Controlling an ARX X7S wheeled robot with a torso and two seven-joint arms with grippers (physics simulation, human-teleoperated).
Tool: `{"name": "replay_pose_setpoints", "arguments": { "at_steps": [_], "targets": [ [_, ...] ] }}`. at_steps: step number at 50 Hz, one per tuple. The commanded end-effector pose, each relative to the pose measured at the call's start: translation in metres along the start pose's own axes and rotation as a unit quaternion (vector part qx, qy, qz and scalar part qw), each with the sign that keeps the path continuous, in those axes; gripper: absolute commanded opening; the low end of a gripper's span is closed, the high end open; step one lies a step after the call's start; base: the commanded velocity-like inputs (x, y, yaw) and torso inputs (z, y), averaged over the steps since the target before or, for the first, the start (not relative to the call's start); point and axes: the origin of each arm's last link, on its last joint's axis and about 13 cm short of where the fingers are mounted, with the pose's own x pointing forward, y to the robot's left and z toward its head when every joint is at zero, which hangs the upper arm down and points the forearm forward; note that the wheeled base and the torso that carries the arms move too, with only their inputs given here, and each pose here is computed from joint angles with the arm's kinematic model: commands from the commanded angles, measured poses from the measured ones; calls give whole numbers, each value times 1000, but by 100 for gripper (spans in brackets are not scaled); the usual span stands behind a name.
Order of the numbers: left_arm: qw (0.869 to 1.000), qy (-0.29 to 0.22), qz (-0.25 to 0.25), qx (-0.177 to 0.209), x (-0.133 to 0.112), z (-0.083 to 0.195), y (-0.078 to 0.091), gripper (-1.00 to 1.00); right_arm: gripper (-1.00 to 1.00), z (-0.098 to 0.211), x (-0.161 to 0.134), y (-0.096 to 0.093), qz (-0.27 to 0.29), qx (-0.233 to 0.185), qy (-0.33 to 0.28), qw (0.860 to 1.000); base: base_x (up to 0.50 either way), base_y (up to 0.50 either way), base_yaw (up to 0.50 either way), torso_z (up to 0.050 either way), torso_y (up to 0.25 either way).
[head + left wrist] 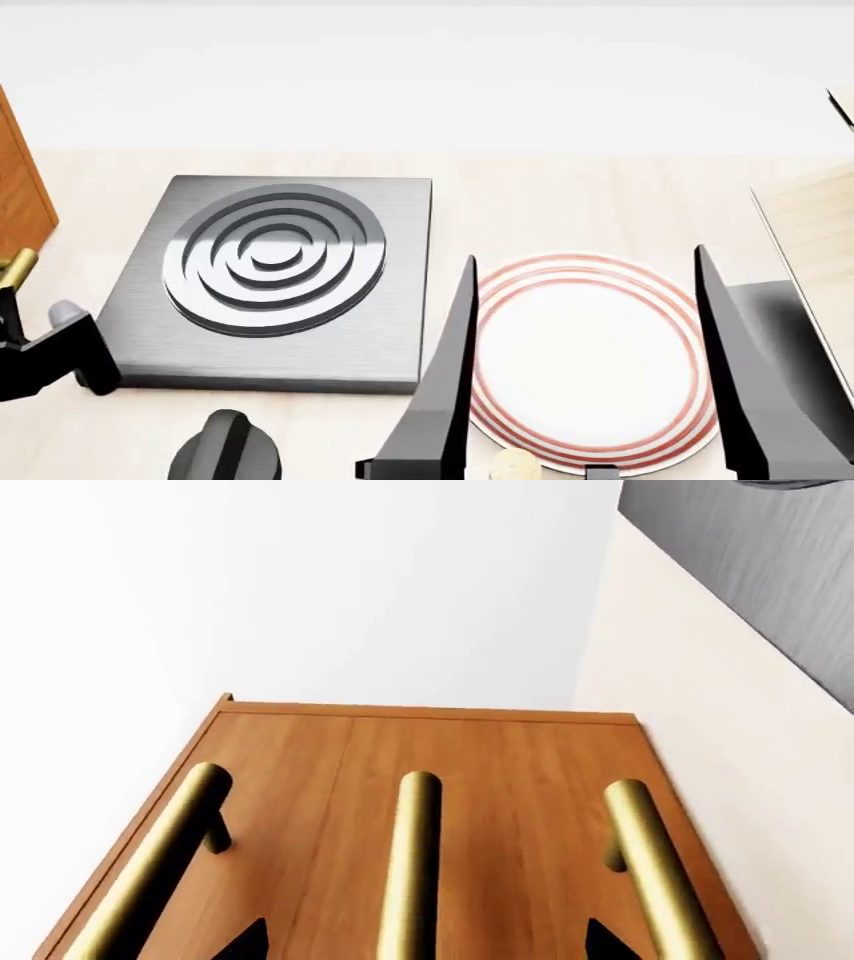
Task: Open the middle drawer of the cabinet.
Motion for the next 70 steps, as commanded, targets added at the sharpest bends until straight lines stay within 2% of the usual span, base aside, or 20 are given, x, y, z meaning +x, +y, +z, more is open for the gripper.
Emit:
{"name": "replay_pose_setpoints", "arguments": {
  "at_steps": [1,52,63,64,70],
  "targets": [
    [1000,11,-8,3,3,-4,-5,100,100,0,0,0,1,0,1,1000,0,0,0,0,0],
    [998,57,-3,5,6,-18,-1,100,100,0,0,1,3,0,1,1000,0,0,0,0,0],
    [998,58,12,6,9,-18,5,100,100,0,0,1,5,1,3,1000,0,0,0,0,0],
    [998,57,15,6,9,-18,5,-100,100,0,0,1,5,1,3,1000,0,0,0,0,0],
    [998,50,22,14,10,-16,8,-100,100,0,0,1,5,1,3,1000,0,0,0,0,0]
  ]
}}
